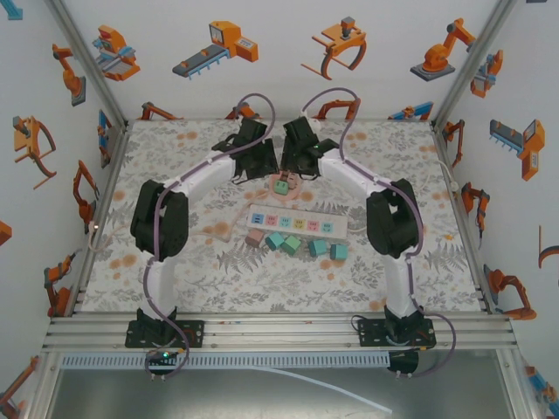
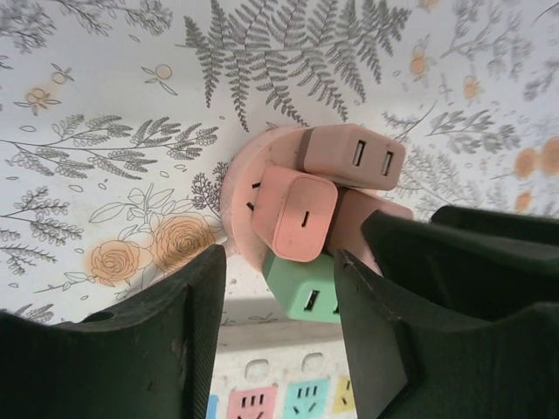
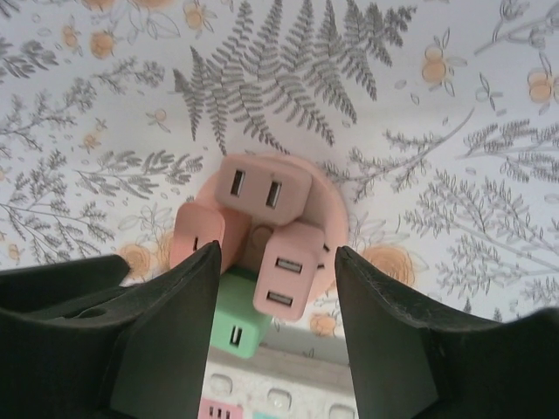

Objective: Pull the plug off the socket

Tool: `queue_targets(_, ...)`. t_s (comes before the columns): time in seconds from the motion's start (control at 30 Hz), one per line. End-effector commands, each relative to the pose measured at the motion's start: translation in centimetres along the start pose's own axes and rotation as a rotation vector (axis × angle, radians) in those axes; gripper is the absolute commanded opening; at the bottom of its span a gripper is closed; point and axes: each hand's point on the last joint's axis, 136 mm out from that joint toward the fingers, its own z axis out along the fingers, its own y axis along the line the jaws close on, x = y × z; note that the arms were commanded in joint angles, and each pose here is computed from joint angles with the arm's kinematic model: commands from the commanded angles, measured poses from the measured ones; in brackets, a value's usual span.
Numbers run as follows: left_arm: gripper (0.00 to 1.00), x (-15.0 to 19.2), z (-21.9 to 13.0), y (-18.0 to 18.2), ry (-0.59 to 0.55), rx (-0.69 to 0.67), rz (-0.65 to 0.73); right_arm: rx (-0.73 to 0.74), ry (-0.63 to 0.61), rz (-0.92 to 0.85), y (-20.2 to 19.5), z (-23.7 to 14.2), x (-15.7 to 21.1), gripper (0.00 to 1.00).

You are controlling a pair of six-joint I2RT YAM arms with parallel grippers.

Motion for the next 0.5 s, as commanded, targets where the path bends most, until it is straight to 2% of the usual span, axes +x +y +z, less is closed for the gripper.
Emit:
queue_targets(0.0, 0.54, -1.8, -2.0, -0.7, -0.052, 0.06, -0.037, 0.076, 0.034, 0.041, -1.3, -0.8, 0.7, 0.53)
queue_targets(0.17, 0.52, -1.6, 0.5, -0.3, 0.014, 0.089, 0.012, 0.07, 0.081, 0.076, -0.8, 0.4, 1.5, 0.53)
queue_targets(0.3, 0.47, -0.5, 2.5, 0.8, 0.058, 0.052, 0.048, 0.097, 0.098, 0.069, -0.7, 1.1, 1.8, 0.48)
queue_targets(0.47, 0.4, 1.3, 3.9, 0.9, 0.125, 0.089, 0.048, 0.123, 0.121, 0.053, -0.2, 1.8, 2.3, 0.42)
